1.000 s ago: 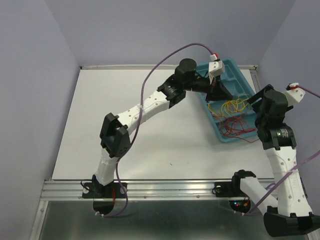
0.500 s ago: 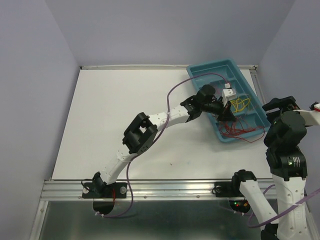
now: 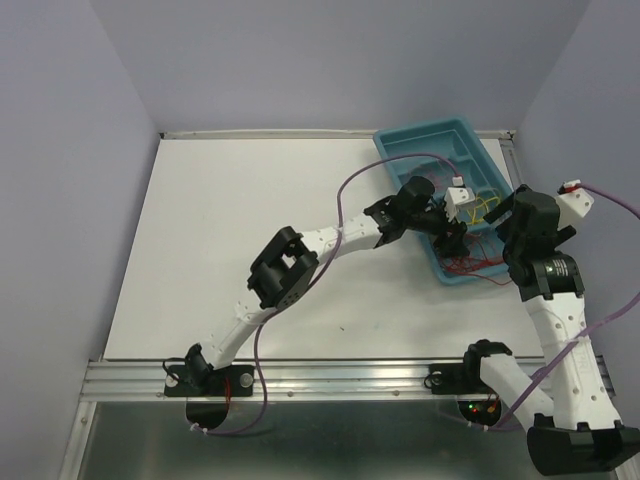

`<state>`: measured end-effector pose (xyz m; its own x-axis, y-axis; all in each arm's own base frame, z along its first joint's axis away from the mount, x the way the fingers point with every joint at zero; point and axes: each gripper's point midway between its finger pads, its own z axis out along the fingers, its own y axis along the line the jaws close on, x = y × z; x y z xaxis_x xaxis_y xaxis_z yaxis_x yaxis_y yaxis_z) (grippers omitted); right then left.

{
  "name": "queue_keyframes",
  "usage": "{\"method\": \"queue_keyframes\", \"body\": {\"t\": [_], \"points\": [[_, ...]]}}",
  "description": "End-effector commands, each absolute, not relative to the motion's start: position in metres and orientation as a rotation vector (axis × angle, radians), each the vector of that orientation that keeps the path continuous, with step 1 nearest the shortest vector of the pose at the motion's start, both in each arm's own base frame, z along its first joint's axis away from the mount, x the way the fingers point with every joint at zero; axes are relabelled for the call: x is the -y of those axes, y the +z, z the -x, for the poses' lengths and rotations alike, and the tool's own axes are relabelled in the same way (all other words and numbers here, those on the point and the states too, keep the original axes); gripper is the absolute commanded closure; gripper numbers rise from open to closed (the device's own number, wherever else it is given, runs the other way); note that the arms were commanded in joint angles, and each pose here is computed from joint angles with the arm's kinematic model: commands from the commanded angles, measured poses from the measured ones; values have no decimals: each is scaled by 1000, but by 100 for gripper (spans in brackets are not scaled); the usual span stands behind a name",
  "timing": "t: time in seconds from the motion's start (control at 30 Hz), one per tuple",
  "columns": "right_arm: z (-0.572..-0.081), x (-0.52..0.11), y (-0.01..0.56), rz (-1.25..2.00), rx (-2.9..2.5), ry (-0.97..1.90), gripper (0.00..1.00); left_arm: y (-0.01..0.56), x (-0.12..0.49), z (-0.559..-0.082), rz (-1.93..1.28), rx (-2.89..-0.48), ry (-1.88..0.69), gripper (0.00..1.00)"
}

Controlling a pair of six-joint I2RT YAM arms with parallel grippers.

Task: Untangle the cables
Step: Place the cable in the bin, then adjust the cable in the bin.

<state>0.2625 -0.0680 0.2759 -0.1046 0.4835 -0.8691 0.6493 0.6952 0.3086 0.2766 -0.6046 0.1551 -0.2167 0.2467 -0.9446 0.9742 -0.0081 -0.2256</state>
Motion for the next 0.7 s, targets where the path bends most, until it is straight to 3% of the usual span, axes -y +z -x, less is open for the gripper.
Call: {"method": "queue_keyframes", "body": {"t": [0.0, 0.1, 0.17, 0.67], "points": [[-252, 65, 238, -960, -1818, -172, 11, 260, 596, -266, -1276, -1324, -1263, 18], [-250, 58, 223, -988, -1855, -134, 10, 264, 592, -263, -1277, -1317, -1262, 18], [-241, 64, 212, -1079, -1833, -153, 2, 271, 588, -260, -1276, -1305, -1273, 17], [-239, 101, 181, -1304, -1794, -199, 8, 245, 561, -240, -1300, -1357, -1263, 19]]}}
